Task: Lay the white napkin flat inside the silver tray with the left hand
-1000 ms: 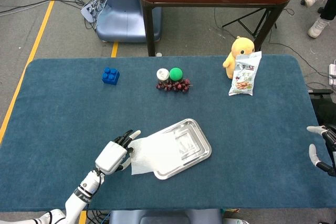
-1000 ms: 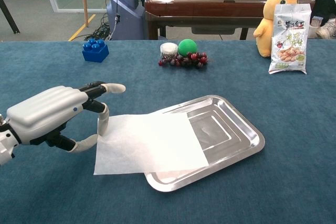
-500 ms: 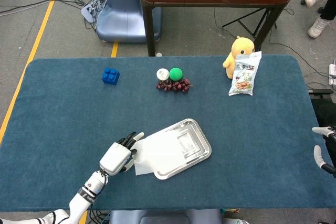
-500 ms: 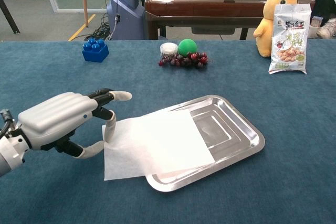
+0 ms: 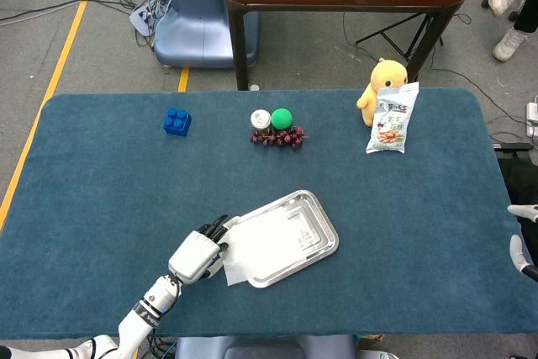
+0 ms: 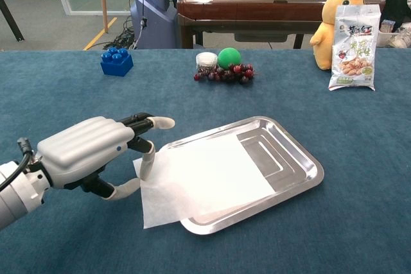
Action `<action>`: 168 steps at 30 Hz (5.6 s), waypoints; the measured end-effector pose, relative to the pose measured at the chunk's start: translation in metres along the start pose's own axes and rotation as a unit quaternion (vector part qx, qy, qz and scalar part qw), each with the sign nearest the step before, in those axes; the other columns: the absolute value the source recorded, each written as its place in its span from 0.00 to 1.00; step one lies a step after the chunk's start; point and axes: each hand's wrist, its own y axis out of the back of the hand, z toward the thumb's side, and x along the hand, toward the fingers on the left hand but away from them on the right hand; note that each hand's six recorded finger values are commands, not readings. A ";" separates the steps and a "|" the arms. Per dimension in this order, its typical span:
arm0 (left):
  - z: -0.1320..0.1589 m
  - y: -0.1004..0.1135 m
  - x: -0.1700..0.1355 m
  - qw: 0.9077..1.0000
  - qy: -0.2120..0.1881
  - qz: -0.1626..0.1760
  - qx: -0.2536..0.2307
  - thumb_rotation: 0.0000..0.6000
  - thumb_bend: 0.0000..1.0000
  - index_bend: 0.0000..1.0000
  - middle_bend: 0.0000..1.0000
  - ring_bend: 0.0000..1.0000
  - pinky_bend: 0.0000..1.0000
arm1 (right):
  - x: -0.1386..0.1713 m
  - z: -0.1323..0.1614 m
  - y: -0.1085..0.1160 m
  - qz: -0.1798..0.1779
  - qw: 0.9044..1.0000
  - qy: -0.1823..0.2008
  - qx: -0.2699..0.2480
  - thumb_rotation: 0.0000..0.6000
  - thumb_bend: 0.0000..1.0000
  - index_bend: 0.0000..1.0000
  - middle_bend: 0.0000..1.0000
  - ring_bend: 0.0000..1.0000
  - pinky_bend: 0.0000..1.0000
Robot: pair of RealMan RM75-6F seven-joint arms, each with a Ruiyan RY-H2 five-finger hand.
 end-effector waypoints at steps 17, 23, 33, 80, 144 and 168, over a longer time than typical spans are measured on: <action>0.015 -0.001 0.017 1.000 -0.013 0.005 0.004 1.00 0.40 0.68 0.08 0.01 0.28 | 0.003 -0.002 0.007 -0.014 1.000 0.000 -0.011 1.00 0.51 0.32 0.37 0.24 0.26; 0.015 -0.003 0.021 1.000 -0.011 0.010 0.010 1.00 0.40 0.68 0.08 0.01 0.28 | 0.003 -0.003 0.009 -0.017 1.000 -0.001 -0.013 1.00 0.51 0.32 0.37 0.24 0.26; 0.018 -0.001 0.027 1.000 -0.012 0.013 0.012 1.00 0.40 0.67 0.08 0.01 0.28 | 0.004 -0.005 0.012 -0.022 1.000 -0.002 -0.020 1.00 0.51 0.32 0.37 0.24 0.26; 0.022 0.009 0.030 0.998 -0.016 0.021 0.059 1.00 0.39 0.31 0.26 0.31 0.54 | 0.003 -0.010 0.015 -0.028 0.999 -0.008 -0.028 1.00 0.51 0.32 0.37 0.24 0.26; 0.041 -0.001 0.032 0.967 -0.129 -0.103 0.193 1.00 0.66 0.28 1.00 0.92 0.97 | 0.003 -0.014 0.016 -0.029 0.999 -0.013 -0.031 1.00 0.51 0.32 0.37 0.24 0.26; 0.049 -0.011 0.040 0.966 -0.127 -0.107 0.198 1.00 0.66 0.28 1.00 0.92 0.97 | 0.003 -0.015 0.017 -0.031 0.999 -0.014 -0.033 1.00 0.51 0.32 0.37 0.24 0.26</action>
